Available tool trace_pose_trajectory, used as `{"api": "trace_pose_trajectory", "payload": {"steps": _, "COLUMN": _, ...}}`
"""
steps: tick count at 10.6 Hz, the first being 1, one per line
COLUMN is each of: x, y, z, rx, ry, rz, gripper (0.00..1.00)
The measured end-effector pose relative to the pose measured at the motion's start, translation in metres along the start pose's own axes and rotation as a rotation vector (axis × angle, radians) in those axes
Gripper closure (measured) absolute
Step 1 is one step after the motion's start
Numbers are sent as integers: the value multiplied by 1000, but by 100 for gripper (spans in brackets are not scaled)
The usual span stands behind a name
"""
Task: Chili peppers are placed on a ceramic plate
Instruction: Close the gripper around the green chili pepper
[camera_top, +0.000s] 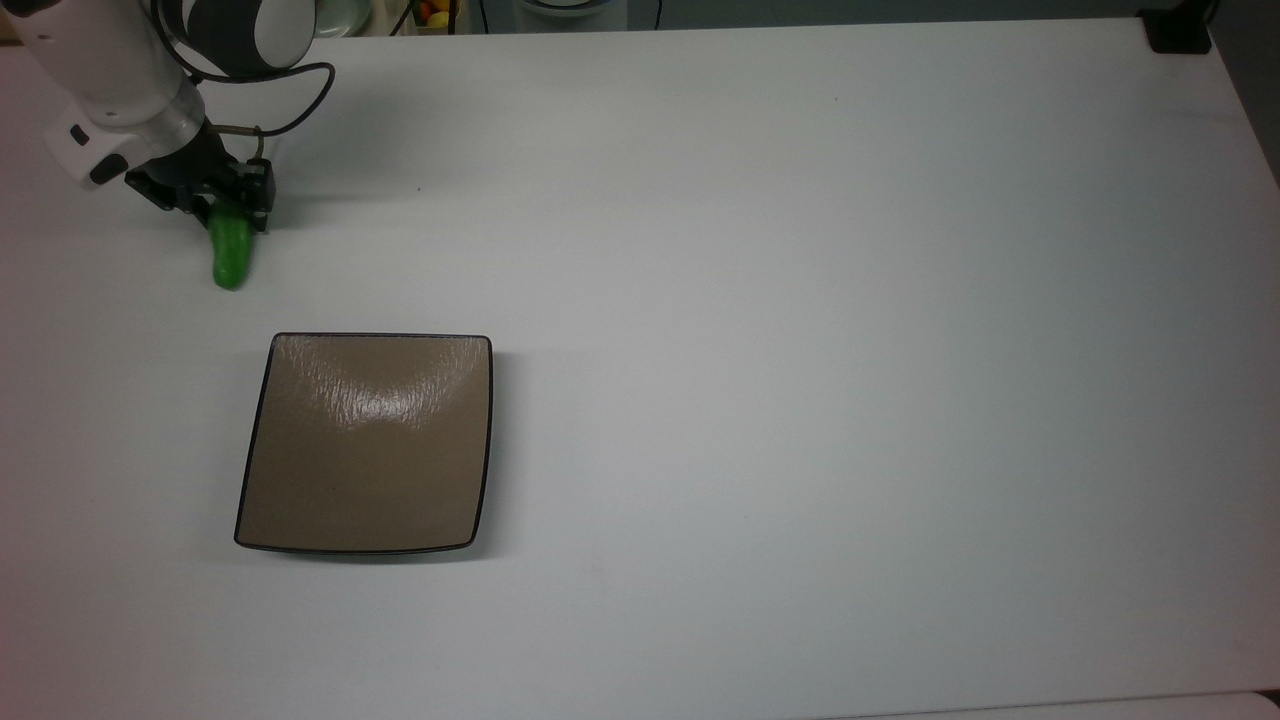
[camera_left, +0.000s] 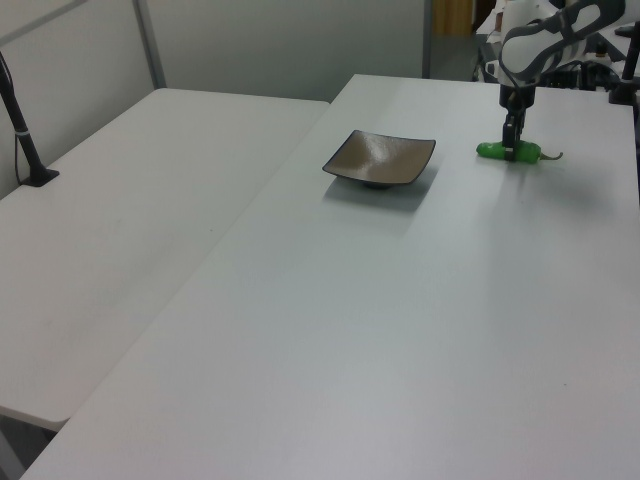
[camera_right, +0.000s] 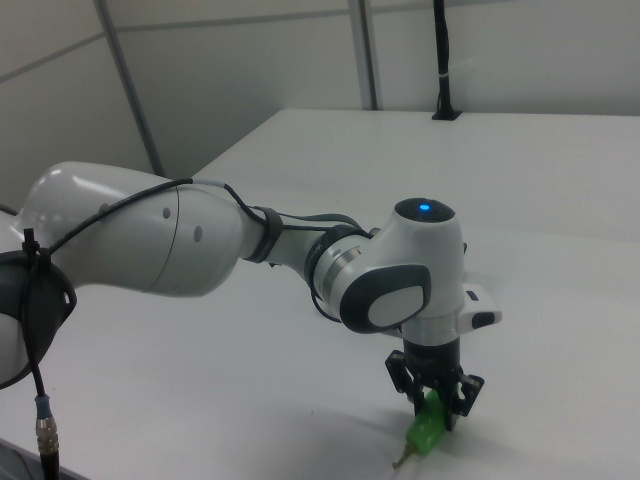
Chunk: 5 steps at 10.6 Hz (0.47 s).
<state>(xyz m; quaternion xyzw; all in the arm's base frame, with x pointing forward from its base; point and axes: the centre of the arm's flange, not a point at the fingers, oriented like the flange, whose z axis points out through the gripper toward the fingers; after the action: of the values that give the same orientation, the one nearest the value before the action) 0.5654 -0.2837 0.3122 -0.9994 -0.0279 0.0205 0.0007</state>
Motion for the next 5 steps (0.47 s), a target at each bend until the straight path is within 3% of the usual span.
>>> {"api": "trace_pose_trajectory", "payload": {"steps": 2, "x": 0, "y": 0, "z": 0, "rx": -3, "ry": -2, "rz": -6, "gripper": 58}}
{"api": "trace_pose_trajectory", "payload": {"steps": 5, "x": 1, "y": -2, "z": -1, "rx": -9, "ry": -4, "rz": -15, "gripper": 58}}
